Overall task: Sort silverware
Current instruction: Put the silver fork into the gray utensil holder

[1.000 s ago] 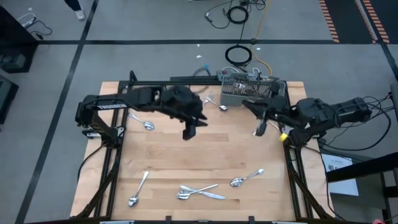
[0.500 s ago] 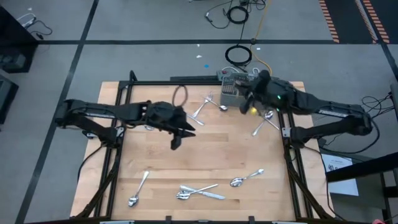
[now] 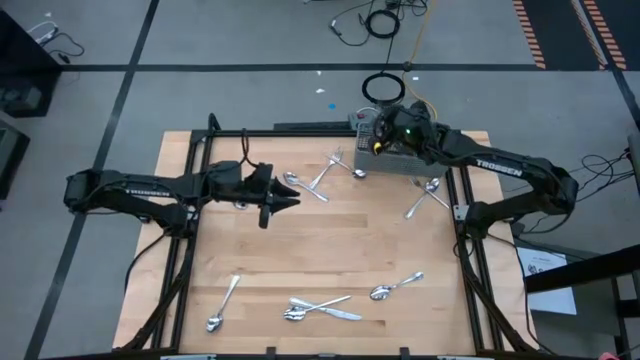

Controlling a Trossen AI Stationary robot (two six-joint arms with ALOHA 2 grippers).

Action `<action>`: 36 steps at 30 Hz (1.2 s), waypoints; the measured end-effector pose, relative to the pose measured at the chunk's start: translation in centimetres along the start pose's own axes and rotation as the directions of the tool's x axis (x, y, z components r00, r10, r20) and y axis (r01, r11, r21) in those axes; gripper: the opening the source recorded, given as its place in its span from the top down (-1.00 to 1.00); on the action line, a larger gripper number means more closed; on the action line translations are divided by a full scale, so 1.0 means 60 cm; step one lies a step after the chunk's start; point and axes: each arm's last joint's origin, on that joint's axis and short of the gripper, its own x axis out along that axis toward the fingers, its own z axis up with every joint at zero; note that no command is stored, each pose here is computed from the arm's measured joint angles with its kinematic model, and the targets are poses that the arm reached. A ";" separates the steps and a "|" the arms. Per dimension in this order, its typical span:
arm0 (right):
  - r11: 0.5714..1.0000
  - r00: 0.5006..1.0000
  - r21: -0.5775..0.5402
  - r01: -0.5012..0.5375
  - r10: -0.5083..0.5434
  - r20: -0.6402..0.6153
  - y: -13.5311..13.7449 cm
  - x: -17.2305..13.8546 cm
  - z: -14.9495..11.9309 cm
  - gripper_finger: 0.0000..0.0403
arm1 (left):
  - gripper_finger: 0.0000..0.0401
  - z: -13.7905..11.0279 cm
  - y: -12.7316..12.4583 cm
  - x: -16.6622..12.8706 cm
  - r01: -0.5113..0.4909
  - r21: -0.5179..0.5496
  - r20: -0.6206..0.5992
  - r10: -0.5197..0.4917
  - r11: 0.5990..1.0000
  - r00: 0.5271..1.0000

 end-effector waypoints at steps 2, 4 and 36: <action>0.999 0.999 0.015 0.046 -0.046 0.005 -0.005 0.013 -0.006 1.00 | 0.40 -0.001 0.000 0.000 0.010 -0.019 -0.003 -0.010 1.000 1.000; 0.998 0.998 0.032 0.058 -0.058 0.010 -0.008 0.024 -0.022 1.00 | 0.40 0.002 -0.001 0.000 0.015 -0.018 0.008 -0.015 1.000 1.000; 0.993 0.992 0.116 -0.002 -0.013 0.129 -0.017 0.015 -0.153 0.88 | 0.40 0.042 0.028 -0.010 -0.131 -0.212 0.260 0.185 0.968 0.948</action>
